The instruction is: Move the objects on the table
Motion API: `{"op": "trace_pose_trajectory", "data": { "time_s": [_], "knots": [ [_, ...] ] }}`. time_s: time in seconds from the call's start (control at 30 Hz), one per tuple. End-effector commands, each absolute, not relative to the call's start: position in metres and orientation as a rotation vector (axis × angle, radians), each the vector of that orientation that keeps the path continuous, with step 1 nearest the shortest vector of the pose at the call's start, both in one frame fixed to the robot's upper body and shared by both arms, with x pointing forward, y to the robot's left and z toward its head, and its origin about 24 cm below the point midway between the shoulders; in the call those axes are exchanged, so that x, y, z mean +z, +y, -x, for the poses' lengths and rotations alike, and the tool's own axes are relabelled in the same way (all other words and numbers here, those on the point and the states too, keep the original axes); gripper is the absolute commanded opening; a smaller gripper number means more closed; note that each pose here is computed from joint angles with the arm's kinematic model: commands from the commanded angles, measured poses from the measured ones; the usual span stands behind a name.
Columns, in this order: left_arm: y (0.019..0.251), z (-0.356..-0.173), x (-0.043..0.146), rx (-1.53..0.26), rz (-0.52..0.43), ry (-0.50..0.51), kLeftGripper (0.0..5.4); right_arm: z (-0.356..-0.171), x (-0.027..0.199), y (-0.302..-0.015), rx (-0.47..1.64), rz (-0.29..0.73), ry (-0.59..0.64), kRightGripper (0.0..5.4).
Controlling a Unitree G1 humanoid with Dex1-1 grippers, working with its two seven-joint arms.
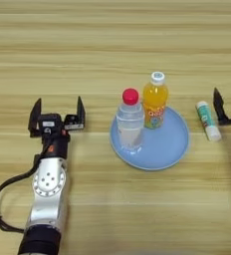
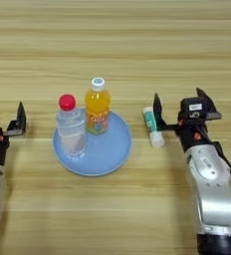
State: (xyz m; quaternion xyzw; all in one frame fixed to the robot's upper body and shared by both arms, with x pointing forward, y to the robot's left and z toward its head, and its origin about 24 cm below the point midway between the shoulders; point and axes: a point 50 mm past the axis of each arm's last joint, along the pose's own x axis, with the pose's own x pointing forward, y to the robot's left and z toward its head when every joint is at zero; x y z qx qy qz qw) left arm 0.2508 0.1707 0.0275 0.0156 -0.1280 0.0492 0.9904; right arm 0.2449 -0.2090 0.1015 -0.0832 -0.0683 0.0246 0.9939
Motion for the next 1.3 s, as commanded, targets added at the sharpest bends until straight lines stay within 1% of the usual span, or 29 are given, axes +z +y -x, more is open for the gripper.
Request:
{"op": "trace_pose_trajectory", "data": {
  "time_s": [0.03, 0.13, 0.2, 0.23, 0.33, 0.4, 0.53, 0.57, 0.63, 0.77, 1.0, 1.07, 1.3],
  "knots": [
    [0.169, -0.25, 0.024, 0.088, -0.044, -0.243, 5.39, -0.231, 0.114, -0.203, 0.159, 0.167, -0.126, 5.4],
    [0.167, -0.25, 0.024, 0.064, -0.046, -0.242, 5.39, -0.223, 0.116, -0.2, 0.222, 0.199, -0.115, 5.4],
    [0.166, -0.25, 0.023, 0.055, -0.047, -0.239, 5.39, -0.22, 0.117, -0.2, 0.248, 0.192, -0.114, 5.4],
    [0.166, -0.25, 0.023, 0.052, -0.049, -0.238, 5.39, -0.218, 0.117, -0.199, 0.27, 0.207, -0.112, 5.4],
    [0.165, -0.25, 0.021, 0.047, -0.049, -0.233, 5.39, -0.21, 0.112, -0.187, 0.394, 0.333, -0.108, 5.4],
    [0.165, -0.25, 0.021, 0.036, -0.052, -0.231, 5.39, -0.203, 0.11, -0.175, 0.505, 0.348, -0.122, 5.4],
    [0.164, -0.25, 0.02, 0.021, -0.06, -0.23, 5.39, -0.193, 0.105, -0.15, 0.698, 0.285, -0.144, 5.4],
    [0.165, -0.25, 0.019, 0.024, -0.06, -0.225, 5.39, -0.193, 0.102, -0.144, 0.733, 0.266, -0.143, 5.4],
    [0.166, -0.25, 0.017, 0.031, -0.06, -0.215, 5.39, -0.196, 0.094, -0.136, 0.77, 0.266, -0.124, 5.4],
    [0.168, -0.251, 0.016, 0.044, -0.061, -0.206, 5.39, -0.2, 0.088, -0.13, 0.802, 0.222, -0.114, 5.4],
    [0.167, -0.251, 0.015, 0.048, -0.057, -0.201, 5.39, -0.206, 0.085, -0.105, 0.868, 0.134, -0.11, 5.4],
    [0.166, -0.251, 0.015, 0.047, -0.058, -0.201, 5.39, -0.207, 0.082, -0.098, 0.889, 0.123, -0.104, 5.4],
    [0.164, -0.25, 0.015, 0.043, -0.065, -0.2, 5.39, -0.214, 0.078, -0.089, 0.898, 0.068, -0.09, 5.4]
  ]
}}
